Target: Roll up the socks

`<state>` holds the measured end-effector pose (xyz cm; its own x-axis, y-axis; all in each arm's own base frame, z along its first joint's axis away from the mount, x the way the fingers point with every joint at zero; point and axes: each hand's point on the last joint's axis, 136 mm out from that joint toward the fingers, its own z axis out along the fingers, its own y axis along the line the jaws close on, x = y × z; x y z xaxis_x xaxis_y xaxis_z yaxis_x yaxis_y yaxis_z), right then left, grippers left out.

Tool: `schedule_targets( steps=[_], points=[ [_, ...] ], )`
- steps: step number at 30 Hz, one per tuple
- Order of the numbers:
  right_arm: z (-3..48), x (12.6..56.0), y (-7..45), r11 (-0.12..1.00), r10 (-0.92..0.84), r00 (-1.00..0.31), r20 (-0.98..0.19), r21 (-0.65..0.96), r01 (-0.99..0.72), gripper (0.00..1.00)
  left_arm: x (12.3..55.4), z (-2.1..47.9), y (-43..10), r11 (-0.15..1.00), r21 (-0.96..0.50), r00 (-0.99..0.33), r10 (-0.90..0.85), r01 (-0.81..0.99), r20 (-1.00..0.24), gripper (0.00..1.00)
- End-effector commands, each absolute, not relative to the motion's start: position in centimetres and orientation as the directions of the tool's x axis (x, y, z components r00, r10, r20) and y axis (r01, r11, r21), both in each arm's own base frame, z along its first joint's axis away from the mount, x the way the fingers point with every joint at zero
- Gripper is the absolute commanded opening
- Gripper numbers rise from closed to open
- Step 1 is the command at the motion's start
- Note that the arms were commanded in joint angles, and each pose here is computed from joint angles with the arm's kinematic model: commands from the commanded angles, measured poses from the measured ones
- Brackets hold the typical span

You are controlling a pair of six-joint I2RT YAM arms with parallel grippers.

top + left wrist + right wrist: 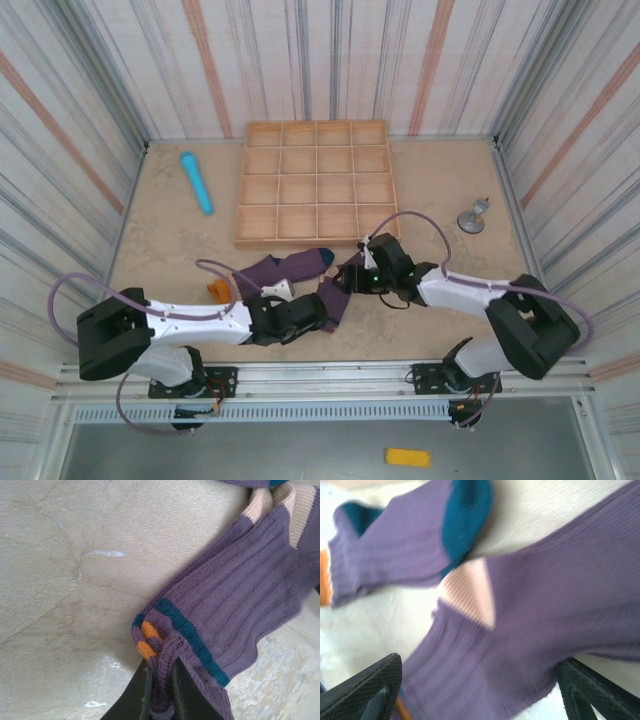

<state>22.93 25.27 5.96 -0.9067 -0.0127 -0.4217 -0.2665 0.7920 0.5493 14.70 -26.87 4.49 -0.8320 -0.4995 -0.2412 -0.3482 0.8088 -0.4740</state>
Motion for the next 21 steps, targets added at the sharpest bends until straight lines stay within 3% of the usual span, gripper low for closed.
schedule_targets(
  steps=[1, 6, 10, 15, 21],
  points=[
    [6.4, 20.4, 24.2, 0.807, -0.177, -0.835, -0.521, 0.408, -0.426, 0.86, 15.1, 4.6, -25.9, 0.820, -0.430, -0.810, -0.518, -0.379, -0.274, 0.00],
    [6.9, 17.3, 24.5, 0.756, -0.228, -0.752, -0.618, 0.375, -0.537, 0.84, 15.1, 4.3, -25.9, 0.815, -0.413, -0.816, -0.527, -0.407, -0.238, 0.00],
    [6.2, 15.4, 24.2, 0.749, -0.319, -0.651, -0.688, 0.237, -0.618, 0.83, 15.6, 4.9, -26.0, 0.817, -0.419, -0.818, -0.522, -0.397, -0.241, 0.00],
    [7.2, 12.8, 25.7, 0.629, -0.404, -0.480, -0.779, 0.145, -0.764, 0.81, 15.7, 5.1, -26.8, 0.820, -0.426, -0.837, -0.503, -0.384, -0.214, 0.00],
    [7.4, 12.5, 27.3, 0.573, -0.451, -0.366, -0.814, 0.050, -0.818, 0.69, 15.5, 5.1, -27.4, 0.845, -0.392, -0.861, -0.465, -0.362, -0.207, 0.00]
  ],
)
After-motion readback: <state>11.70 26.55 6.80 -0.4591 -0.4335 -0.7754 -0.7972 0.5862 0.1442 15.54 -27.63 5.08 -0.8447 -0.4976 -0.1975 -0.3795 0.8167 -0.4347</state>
